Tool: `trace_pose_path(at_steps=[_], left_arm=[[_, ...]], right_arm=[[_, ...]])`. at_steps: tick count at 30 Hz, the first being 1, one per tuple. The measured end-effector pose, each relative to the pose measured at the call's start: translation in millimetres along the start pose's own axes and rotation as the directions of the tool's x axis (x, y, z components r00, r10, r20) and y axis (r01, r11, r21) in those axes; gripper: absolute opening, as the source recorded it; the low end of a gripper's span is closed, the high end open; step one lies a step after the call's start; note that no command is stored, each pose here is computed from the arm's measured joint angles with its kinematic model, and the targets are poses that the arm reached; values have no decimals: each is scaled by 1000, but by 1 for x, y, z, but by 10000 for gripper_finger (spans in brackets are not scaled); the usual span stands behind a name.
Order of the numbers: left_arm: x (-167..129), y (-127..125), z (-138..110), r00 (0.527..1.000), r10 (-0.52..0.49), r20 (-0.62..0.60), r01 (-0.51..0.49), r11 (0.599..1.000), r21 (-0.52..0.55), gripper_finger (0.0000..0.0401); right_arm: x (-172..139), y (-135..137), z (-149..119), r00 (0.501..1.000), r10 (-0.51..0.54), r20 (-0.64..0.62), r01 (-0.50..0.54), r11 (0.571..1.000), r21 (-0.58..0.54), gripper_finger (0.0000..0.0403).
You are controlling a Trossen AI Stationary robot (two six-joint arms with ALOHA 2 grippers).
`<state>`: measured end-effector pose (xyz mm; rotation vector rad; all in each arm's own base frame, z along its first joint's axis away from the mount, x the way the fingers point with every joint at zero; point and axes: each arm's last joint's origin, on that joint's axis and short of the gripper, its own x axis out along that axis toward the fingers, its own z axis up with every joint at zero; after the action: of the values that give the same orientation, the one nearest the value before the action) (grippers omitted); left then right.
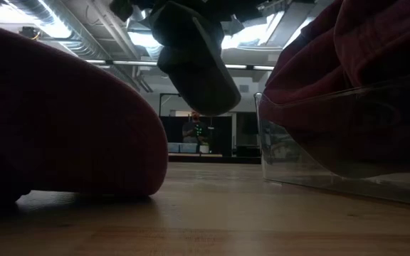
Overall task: Pick & Place hat
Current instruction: Put the black cap into the top transparent bin
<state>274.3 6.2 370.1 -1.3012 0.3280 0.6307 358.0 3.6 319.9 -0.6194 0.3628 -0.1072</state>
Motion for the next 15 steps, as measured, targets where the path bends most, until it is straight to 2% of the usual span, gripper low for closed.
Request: trace_pose_path(at_steps=[5, 13, 15], left_arm=[[0, 0, 0, 999, -4, -35, 6, 999, 50, 152], [-1, 1, -2, 999, 2, -40, 3, 992, 122, 31], [-2, 0, -1, 999, -2, -36, 7, 989, 149, 20]], right_arm=[[0, 0, 0, 1000, -4, -5, 4, 1000, 0, 20], [0, 0, 0, 1000, -5, -5, 5, 999, 32, 24], [0, 0, 0, 1000, -6, -3, 6, 999, 34, 32]])
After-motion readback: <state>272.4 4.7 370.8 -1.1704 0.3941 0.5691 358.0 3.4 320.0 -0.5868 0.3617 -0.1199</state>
